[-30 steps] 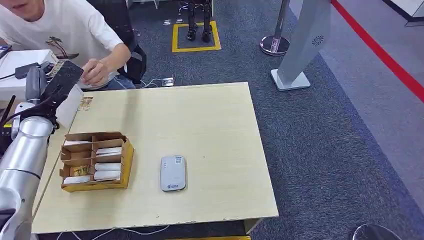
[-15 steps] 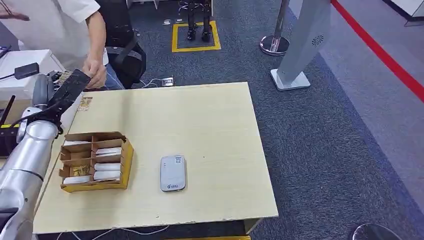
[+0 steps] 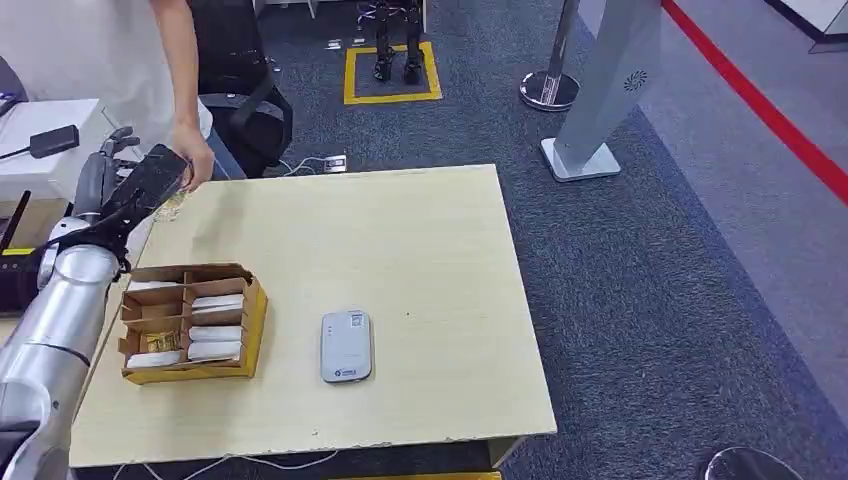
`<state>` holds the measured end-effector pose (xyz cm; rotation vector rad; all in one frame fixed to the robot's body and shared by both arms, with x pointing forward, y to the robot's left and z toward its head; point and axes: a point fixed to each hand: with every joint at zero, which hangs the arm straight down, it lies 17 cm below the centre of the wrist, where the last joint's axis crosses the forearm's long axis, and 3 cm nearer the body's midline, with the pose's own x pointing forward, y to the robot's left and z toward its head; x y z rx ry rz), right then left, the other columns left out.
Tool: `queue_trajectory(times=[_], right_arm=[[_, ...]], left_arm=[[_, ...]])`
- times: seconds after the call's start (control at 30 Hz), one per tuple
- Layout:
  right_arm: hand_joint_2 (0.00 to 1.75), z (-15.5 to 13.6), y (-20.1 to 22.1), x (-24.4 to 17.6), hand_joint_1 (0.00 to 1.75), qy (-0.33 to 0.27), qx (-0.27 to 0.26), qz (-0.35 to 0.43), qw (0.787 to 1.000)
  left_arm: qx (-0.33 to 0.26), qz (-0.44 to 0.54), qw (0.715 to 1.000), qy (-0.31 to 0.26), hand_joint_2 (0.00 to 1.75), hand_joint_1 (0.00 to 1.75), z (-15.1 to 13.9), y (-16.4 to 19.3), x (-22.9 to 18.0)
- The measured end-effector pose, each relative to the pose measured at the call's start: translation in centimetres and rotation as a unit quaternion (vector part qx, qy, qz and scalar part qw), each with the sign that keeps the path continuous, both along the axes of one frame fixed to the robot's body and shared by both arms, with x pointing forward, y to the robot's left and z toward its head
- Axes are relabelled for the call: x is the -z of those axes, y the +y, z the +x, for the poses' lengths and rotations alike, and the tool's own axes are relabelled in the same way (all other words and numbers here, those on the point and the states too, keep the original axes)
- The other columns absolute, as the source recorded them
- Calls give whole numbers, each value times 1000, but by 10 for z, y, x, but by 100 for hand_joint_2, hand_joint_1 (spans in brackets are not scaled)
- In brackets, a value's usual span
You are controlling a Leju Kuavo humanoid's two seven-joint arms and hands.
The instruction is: Pass the card to the sensor for recognition and then transmit it.
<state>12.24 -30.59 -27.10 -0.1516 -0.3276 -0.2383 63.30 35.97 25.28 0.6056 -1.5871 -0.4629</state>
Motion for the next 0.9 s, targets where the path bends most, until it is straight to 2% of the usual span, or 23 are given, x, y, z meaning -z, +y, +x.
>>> queue_trajectory(times=[0.13, 0.17, 0.33, 0.6, 0.8, 0.9], right_arm=[[0, -1, 0, 0, 0, 0, 5, 3, 1000], [0, -1, 0, 0, 0, -1, 6, 3, 1000], [0, -5, 1, 1, 0, -1, 13, 7, 1000], [0, -9, 0, 1, 0, -1, 28, 12, 1000], [0, -12, -2, 2, 0, 2, 41, 12, 999], [0, -14, -2, 2, 0, 3, 45, 12, 999]], left_arm=[[6, 11, 1000, 6, 0, 0, 0, -3, -2], [7, 18, 1000, 8, 175, 0, 0, -3, -3], [38, 116, 992, 32, 175, 0, 5, -19, -24], [146, 264, 952, 48, 175, 0, -1, -86, -69], [204, 323, 923, 44, 175, 0, -23, -116, -70], [215, 340, 915, 41, 175, 0, -32, -116, -67]])
